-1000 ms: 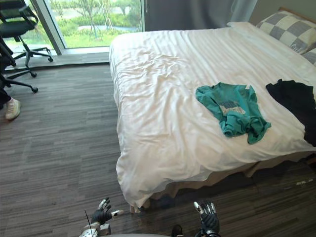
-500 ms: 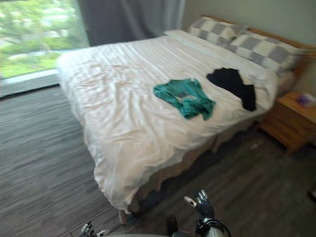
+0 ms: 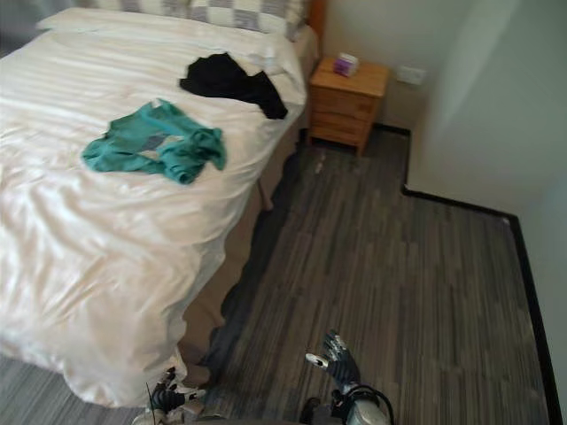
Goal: Tidy the bed and pick cloth on bed and put in laundry
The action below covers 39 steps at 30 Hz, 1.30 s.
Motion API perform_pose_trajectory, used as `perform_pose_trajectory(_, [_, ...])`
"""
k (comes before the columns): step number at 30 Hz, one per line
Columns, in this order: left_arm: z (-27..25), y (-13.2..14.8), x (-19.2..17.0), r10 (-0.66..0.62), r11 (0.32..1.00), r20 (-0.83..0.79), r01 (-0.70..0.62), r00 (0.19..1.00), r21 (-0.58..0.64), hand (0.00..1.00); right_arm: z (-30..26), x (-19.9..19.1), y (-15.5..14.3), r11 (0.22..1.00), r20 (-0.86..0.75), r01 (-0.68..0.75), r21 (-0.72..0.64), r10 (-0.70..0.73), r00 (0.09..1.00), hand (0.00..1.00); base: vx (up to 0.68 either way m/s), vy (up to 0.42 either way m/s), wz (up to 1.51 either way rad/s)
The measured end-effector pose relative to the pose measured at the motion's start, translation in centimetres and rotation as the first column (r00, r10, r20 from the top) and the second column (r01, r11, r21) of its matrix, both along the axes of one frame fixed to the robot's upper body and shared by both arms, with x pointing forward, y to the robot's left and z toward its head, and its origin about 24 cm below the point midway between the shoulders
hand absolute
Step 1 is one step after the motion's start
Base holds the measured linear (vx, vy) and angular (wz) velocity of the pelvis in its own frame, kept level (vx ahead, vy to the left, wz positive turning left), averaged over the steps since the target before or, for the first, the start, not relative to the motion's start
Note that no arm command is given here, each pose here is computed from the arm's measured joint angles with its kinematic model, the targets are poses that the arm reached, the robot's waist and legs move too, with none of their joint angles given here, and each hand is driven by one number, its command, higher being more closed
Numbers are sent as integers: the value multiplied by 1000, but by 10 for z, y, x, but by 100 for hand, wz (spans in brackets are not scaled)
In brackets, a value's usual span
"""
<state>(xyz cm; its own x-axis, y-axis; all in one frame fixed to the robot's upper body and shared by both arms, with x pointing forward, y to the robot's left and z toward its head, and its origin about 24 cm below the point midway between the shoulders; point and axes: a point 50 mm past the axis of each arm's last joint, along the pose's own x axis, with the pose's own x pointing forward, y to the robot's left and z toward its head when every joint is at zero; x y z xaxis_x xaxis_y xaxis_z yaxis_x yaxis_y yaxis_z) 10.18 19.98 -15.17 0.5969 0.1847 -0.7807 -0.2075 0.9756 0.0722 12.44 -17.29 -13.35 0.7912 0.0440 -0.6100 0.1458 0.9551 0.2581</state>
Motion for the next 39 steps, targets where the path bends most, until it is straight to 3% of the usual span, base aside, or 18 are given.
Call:
perform_pose_trajectory(2, [1, -6, 9, -44, 994, 31, 47, 999, -97, 0, -7, -21, -26, 995, -65, 95, -24, -96, 993, 0, -33, 88, -68])
perform_pose_trajectory(4, [3, -6, 13, -42, 990, 47, 48, 998, -130, 0, -8, -30, -33, 993, -81, 108, -41, -112, 990, 0, -32, 94, -41])
perform_pose_trajectory(5, [-4, -36, 10, 8, 974, 22, -3, 1000, -227, 0, -15, -44, -17, 985, -129, 170, -19, -171, 977, 0, -31, 46, -19])
perform_pose_trajectory(12, [-3, -35, 11, 22, 973, 26, -16, 999, -229, 0, -15, -42, -15, 985, -128, 170, -16, -171, 977, 0, 0, 0, -3])
perform_pose_trajectory(21, [-2, -7, 11, 286, 945, -25, -287, 958, -160, 0, -11, -35, -15, 952, -101, 306, -10, -305, 947, 0, -21, -40, -11])
perform_pose_trajectory(25, [1, 0, 9, 348, 933, -8, -347, 937, -97, 0, -8, -28, -15, 959, -82, 282, -19, -283, 956, 0, 62, -76, -13])
perform_pose_trajectory(39, [6, -6, 14, 291, 955, 30, -288, 956, -66, 0, -6, -14, -11, 982, -90, 182, -41, -185, 979, 0, 283, 105, -34])
